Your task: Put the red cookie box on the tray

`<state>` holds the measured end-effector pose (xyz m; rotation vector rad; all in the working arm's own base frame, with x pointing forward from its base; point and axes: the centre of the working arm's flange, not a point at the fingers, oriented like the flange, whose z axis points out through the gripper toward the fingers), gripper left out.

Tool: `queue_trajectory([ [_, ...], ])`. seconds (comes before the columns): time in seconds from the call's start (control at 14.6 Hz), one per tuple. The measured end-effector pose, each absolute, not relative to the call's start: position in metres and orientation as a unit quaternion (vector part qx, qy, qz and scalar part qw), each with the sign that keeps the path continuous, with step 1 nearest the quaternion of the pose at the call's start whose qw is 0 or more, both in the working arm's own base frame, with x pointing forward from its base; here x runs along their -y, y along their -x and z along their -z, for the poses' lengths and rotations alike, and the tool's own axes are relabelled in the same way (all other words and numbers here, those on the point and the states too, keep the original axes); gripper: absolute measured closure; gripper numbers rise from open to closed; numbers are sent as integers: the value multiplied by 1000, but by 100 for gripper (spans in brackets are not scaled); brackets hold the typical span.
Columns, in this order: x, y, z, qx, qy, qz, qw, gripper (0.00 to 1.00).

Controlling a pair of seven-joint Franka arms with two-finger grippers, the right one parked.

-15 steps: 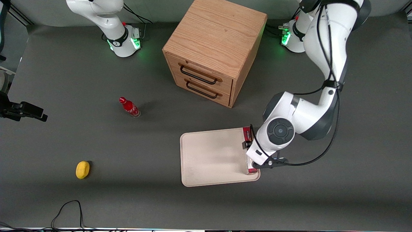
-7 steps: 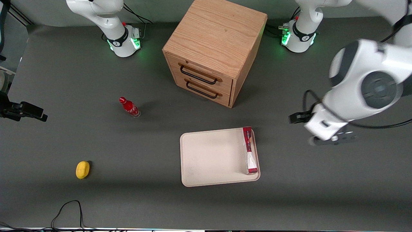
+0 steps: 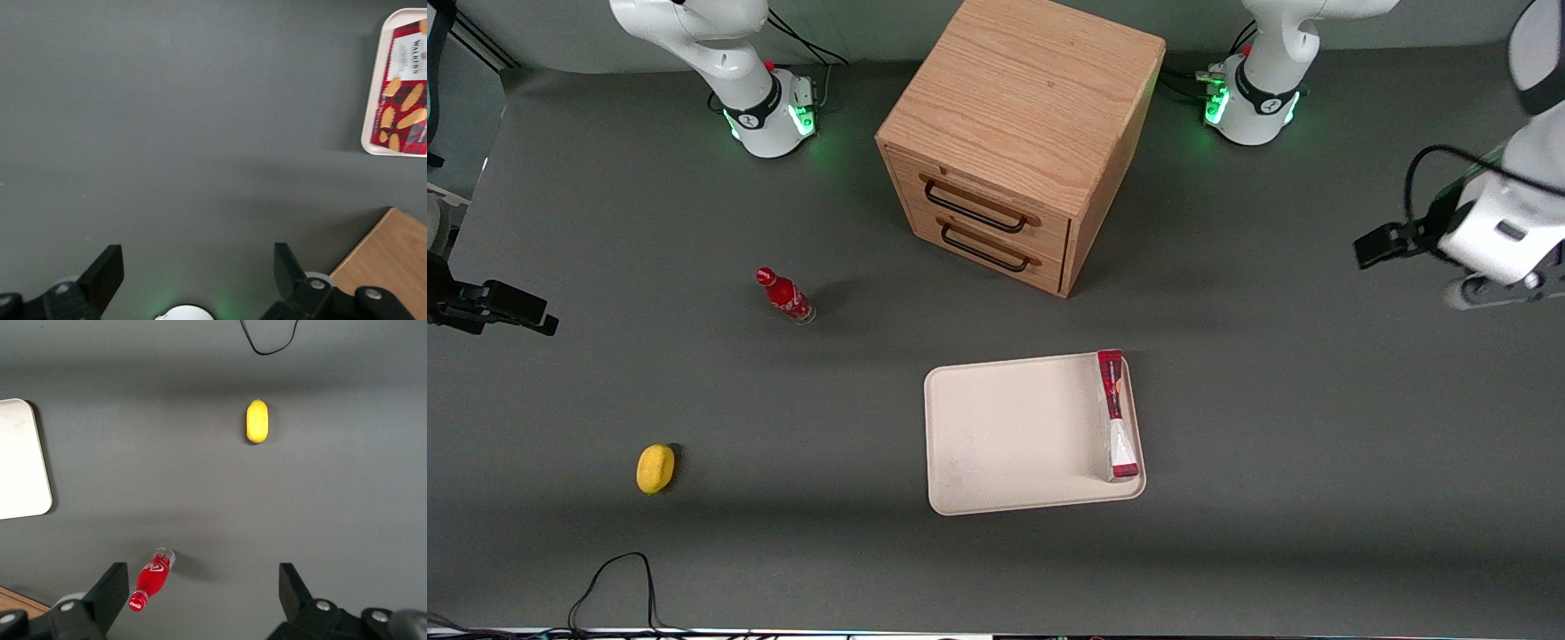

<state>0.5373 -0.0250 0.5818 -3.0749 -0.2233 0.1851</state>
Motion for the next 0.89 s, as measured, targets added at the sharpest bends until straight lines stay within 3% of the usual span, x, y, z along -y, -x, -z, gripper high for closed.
queue_trajectory([
  [0.27,-10,-517,-595,80,995,-49,21,0],
  [0.89,-25,-516,-594,75,996,-52,24,0],
])
